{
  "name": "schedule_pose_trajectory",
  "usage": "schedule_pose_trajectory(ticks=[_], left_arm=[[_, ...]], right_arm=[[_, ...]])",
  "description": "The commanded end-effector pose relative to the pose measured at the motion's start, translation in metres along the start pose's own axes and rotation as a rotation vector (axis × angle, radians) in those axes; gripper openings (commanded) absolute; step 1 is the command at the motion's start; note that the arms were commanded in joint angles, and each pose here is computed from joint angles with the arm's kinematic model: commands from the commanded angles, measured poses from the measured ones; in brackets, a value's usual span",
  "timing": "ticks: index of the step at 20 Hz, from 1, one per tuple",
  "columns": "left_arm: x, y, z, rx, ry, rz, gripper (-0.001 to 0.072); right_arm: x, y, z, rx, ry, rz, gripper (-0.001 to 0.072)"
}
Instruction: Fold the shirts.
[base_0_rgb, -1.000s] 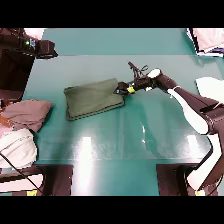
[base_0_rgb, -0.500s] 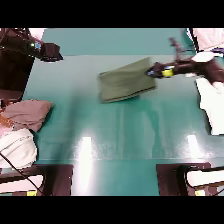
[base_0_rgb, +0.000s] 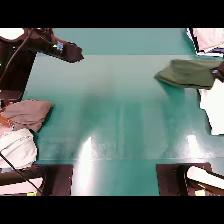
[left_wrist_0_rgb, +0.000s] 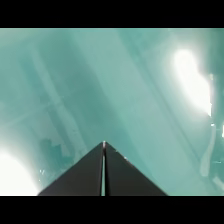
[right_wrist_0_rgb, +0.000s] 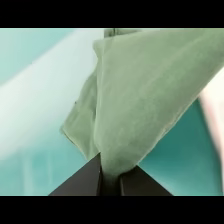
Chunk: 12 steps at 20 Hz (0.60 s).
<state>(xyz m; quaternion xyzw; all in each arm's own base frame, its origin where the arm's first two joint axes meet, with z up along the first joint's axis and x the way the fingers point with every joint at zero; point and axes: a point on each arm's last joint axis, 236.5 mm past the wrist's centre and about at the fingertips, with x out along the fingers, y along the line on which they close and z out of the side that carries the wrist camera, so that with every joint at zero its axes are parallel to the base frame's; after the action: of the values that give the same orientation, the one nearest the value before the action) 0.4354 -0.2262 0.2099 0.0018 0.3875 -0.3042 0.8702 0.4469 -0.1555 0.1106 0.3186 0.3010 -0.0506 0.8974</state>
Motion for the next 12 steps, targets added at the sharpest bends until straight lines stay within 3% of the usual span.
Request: schedule_pose_trajectory(ticks=[1, 8, 12], left_arm=[[0.007, -0.020, 0.001, 0.029, -0.002, -0.028, 0.0026], [0.016, -0.017, -0.006, 0.013, 0.028, -0.030, 0.0026], [0.016, -0.018, -0.007, 0.013, 0.033, -0.030, 0.0026]], right_arm=[[-0.023, -0.036, 0.049, 0.036, -0.192, -0.091, 0.0019], [-0.063, -0.002, 0.138, -0.094, -0.374, -0.081, 0.0019], [-0.093, 0.001, 0.156, -0.144, -0.390, -0.099, 0.0019]])
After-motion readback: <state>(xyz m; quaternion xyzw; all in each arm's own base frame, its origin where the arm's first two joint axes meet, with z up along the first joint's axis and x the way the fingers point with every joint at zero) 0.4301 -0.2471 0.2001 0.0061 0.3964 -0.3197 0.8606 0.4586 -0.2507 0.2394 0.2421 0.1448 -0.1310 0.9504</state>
